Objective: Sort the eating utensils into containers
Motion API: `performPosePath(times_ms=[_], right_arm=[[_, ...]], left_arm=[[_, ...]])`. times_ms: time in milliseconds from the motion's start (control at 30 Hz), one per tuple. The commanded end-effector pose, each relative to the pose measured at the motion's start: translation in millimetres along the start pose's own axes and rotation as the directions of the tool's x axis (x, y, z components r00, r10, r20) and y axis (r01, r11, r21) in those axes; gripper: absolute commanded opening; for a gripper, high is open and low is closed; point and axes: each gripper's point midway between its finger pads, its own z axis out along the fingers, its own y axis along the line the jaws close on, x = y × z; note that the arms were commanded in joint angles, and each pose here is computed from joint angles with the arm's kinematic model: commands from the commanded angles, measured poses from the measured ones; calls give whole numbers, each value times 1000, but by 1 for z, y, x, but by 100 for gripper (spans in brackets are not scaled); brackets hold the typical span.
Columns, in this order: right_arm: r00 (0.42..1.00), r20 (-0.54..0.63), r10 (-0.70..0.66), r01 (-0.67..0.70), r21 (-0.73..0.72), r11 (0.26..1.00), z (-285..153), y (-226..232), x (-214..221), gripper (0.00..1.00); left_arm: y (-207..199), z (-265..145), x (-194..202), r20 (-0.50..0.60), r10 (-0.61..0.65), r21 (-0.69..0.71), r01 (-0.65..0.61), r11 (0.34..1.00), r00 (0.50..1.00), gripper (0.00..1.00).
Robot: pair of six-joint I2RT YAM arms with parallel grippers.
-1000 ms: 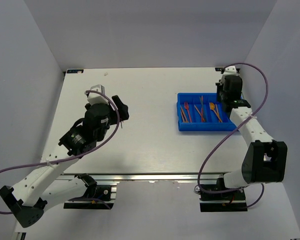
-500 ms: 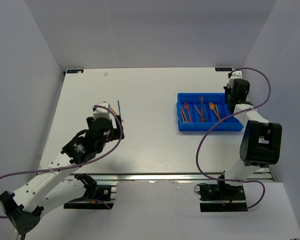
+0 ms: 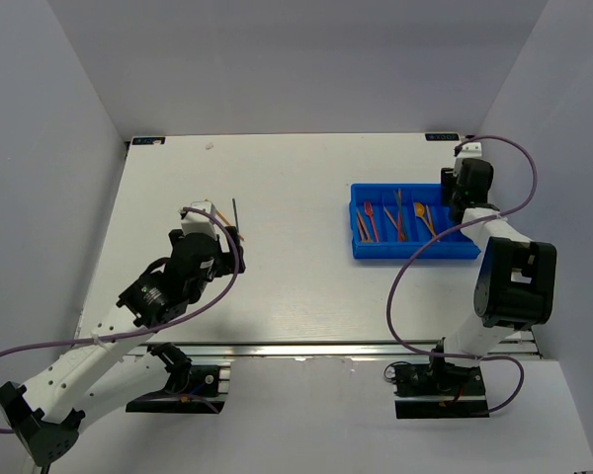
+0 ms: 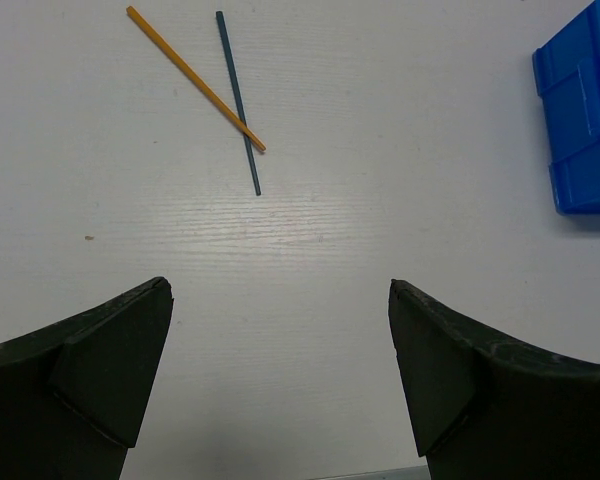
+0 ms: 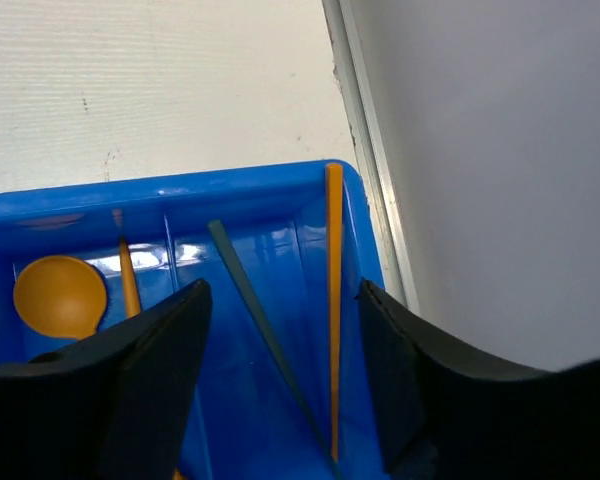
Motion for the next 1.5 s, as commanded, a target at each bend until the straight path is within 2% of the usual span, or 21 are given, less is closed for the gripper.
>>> performPosePath(times_ms=[0, 100, 133, 267, 333, 433, 467, 500, 533, 600, 633, 700, 767, 833, 867, 933, 1033, 1133, 1300, 1367, 1467], right_arm=[[995, 87, 53, -57, 40, 998, -10, -17, -42, 70], [990, 98, 96, -99, 27, 995, -24, -21, -61, 89], [980, 133, 147, -151, 18, 988, -31, -24, -84, 89], [964, 113, 239, -242, 16, 970, -63, -21, -118, 89], [966, 112, 234, -240, 40, 970, -89, -2, -129, 89], [956, 153, 252, -246, -56, 968, -126, 39, -146, 89], [935, 122, 334, -313, -162, 936, -131, 63, -139, 89], [931, 106, 350, -306, -298, 904, -146, 80, -140, 89], [939, 72, 338, -255, -514, 819, -165, 118, -137, 89], [930, 9, 369, -280, -633, 721, -183, 145, -118, 89], [926, -18, 376, -299, -641, 707, -190, 154, -112, 89], [931, -71, 357, -320, -627, 710, -197, 161, -88, 88], [937, -96, 336, -313, -659, 684, -212, 177, -73, 87], [939, -110, 327, -307, -697, 648, -228, 187, -56, 84], [942, -99, 322, -291, -720, 630, -240, 191, -53, 82], [948, -119, 294, -284, -733, 618, -247, 199, -35, 80], [958, -115, 263, -256, -754, 605, -262, 203, -20, 79], [960, -118, 255, -251, -764, 594, -267, 204, -11, 79], [963, -106, 246, -236, -771, 591, -272, 201, 0, 79], [964, -101, 246, -230, -781, 581, -274, 202, 0, 79], [966, -97, 239, -221, -788, 575, -276, 203, 0, 79]], left_arm=[[1, -1, -4, 20, -8, -4, 8, 1000, 1000, 98], [6, 0, -5, 24, -21, -41, 22, 999, 1000, 98], [7, 1, -6, 30, -48, -56, 50, 997, 998, 98], [14, 13, -11, 50, -141, -153, 147, 977, 989, 98], [15, 27, -16, 46, -187, -204, 193, 960, 981, 98], [31, 52, -20, 32, -262, -293, 259, 920, 965, 98], [31, 60, -32, 47, -299, -282, 300, 911, 953, 98], [32, 74, -27, 7, -323, -291, 310, 905, 947, 98], [50, 83, -33, 29, -355, -339, 344, 876, 934, 98], [61, 97, -47, 73, -393, -390, 389, 835, 917, 98], [78, 113, -38, 61, -395, -474, 374, 797, 917, 98], [82, 132, -53, 81, -415, -492, 398, 774, 906, 98], [94, 164, -38, 36, -418, -555, 366, 747, 908, 98], [99, 187, -53, 55, -431, -567, 383, 729, 901, 98], [103, 207, -35, 7, -426, -602, 344, 721, 905, 97], [99, 227, -46, 3, -429, -599, 345, 722, 903, 91], [109, 260, -29, -30, -411, -674, 285, 682, 911, 89], [109, 274, -32, -19, -406, -681, 286, 674, 914, 81], [119, 288, -2, -54, -403, -730, 239, 640, 913, 68], [122, 291, 7, -72, -404, -741, 222, 634, 912, 56], [126, 292, 25, -93, -418, -759, 207, 618, 904, 52]])
